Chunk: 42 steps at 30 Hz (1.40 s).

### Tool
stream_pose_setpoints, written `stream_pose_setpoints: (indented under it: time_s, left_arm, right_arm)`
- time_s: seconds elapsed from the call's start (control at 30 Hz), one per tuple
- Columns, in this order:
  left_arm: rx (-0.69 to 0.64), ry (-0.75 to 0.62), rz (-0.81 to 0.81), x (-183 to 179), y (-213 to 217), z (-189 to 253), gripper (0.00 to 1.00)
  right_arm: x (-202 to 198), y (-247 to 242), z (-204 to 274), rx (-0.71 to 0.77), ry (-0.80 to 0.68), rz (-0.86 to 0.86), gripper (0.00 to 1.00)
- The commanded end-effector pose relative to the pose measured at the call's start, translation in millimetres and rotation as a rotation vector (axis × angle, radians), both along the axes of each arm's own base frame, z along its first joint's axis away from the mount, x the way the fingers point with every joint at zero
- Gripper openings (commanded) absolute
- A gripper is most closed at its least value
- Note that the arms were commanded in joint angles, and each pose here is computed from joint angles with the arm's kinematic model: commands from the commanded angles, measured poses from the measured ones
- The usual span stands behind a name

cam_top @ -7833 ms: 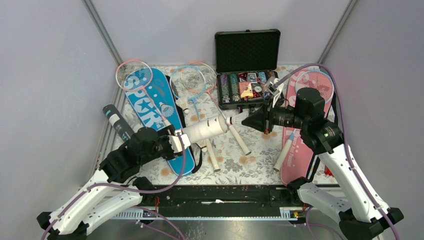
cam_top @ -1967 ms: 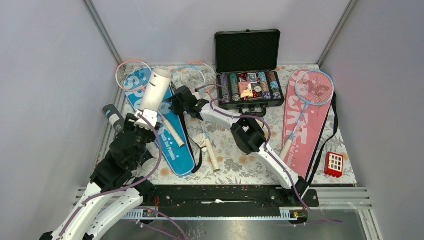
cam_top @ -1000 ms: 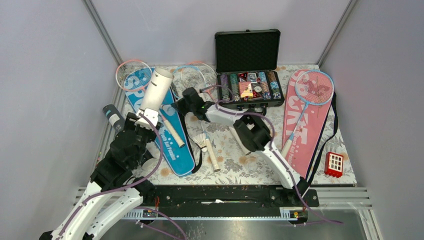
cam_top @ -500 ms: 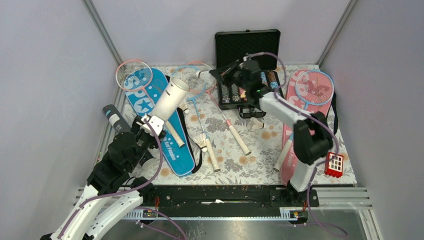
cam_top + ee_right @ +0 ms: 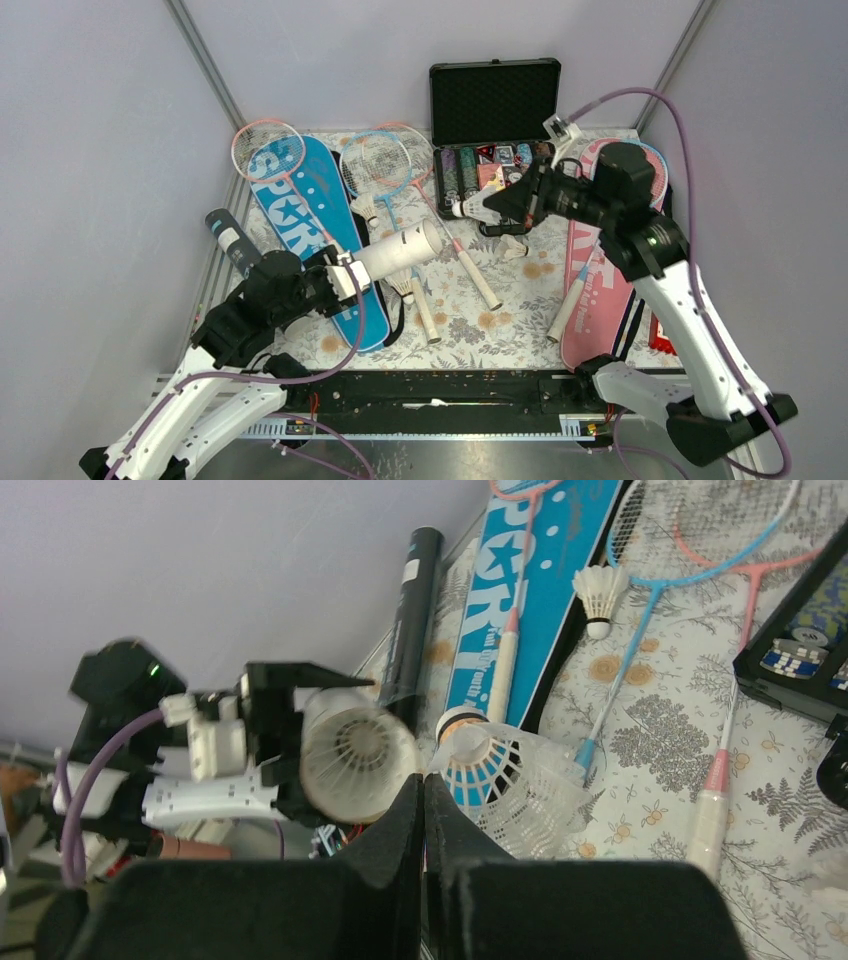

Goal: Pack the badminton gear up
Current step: Place the shuttlecock at the shuttle tube.

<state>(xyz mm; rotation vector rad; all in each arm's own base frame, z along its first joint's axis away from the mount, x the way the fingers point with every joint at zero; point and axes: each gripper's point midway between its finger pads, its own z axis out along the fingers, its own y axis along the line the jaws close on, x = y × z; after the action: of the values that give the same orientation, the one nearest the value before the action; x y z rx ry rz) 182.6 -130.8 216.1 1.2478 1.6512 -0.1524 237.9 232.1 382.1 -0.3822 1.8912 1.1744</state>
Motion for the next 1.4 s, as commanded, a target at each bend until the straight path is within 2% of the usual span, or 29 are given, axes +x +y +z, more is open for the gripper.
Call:
stream_pose_setpoints:
  time_s: [0.0, 0.17, 0.4, 0.57, 0.9, 1.13, 1.37]
  left_arm:
    - [-0.044, -0.108, -0.113, 0.1, -16.4, 39.5, 0.34]
    - [-0.074, -0.102, -0.178, -6.0, -27.3, 47.7, 0.34]
    - [-0.137, -0.076, -0.209, -12.4, -36.8, 54.9, 0.34]
    - [-0.137, -0.062, -0.199, -10.0, -37.7, 54.3, 0.34]
    - [-0.102, -0.055, -0.191, -6.2, -35.6, 43.1, 0.34]
    - [-0.159, -0.052, -0.279, -18.7, -48.4, 47.1, 0.34]
    - [-0.172, -0.042, -0.284, -15.2, -53.8, 45.9, 0.34]
  right_arm:
    - [-41.5, -2.7, -1.5, -0.026, -0.043, 0.149, 0.00]
    - [-56.4, 3.2, 12.7, 0.072, -0.061, 0.208, 0.00]
    - [-67.9, 25.9, 7.7, 0.173, 0.006, 0.305, 0.00]
    - [-76.9, 47.4, 2.9, 0.165, 0.009, 0.347, 0.00]
    - [-79.7, 45.1, 9.8, 0.150, -0.004, 0.339, 0.00]
    - [-64.7, 59.8, -11.2, 0.157, 0.057, 0.333, 0.00]
    - [-59.7, 79.0, -18.9, 0.160, 0.091, 0.347, 0.00]
